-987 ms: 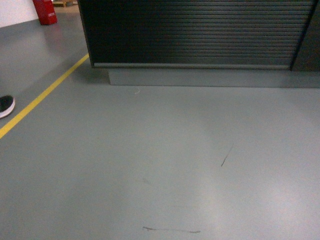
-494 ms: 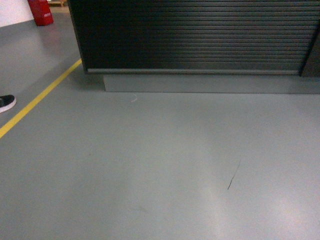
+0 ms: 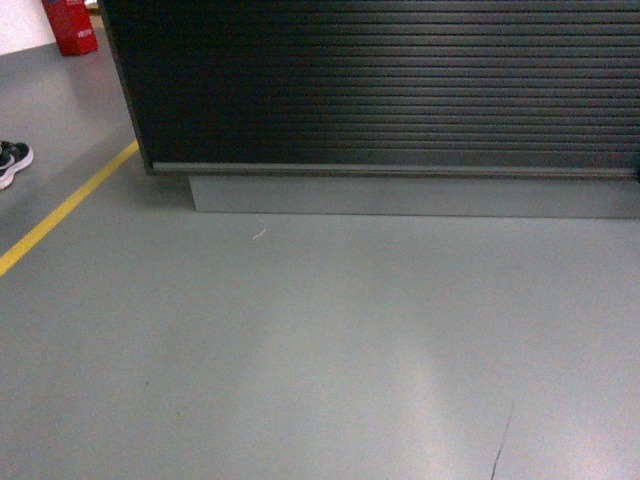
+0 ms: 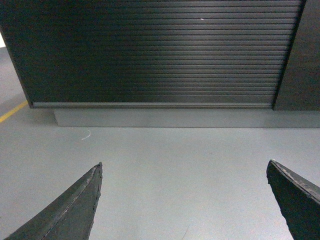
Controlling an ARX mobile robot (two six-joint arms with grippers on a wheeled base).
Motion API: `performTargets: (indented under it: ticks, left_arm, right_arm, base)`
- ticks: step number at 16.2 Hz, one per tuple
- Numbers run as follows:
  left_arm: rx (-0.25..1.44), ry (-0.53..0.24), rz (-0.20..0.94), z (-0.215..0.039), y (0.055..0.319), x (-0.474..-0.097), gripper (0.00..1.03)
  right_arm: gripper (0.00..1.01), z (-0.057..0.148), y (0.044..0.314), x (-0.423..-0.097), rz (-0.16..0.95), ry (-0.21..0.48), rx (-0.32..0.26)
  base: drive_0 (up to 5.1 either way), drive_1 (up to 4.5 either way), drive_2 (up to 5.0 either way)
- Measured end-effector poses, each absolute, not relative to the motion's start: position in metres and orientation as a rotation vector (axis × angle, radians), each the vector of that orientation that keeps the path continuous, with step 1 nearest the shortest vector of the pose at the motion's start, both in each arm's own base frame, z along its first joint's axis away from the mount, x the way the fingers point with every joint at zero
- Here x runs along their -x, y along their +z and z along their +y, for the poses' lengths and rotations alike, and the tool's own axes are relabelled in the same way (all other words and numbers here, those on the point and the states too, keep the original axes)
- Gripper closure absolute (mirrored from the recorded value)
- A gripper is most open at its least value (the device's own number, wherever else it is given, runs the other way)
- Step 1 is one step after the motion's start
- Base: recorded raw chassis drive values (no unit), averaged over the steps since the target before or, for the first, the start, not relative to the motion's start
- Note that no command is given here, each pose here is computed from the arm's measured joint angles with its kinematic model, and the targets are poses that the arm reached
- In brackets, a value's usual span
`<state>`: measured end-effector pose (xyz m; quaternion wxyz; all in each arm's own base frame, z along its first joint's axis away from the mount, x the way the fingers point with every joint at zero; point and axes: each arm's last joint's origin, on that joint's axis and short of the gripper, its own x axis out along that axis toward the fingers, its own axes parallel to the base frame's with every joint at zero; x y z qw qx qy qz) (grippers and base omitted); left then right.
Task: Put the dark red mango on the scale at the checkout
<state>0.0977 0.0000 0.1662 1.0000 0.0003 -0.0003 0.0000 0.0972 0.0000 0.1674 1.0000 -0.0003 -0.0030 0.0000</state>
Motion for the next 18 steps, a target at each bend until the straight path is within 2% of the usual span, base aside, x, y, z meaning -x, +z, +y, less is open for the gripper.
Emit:
performTargets:
  ticks: [18]
  left_arm:
    - [-0.001,0.000,0.006,0.0000,0.1655,-0.0977,0.05]
  right_arm:
    - [0.03,0.0000,0.1672,-0.0972,-0.004,0.000,0.001]
  base:
    - [0.0,4.33,-4.2]
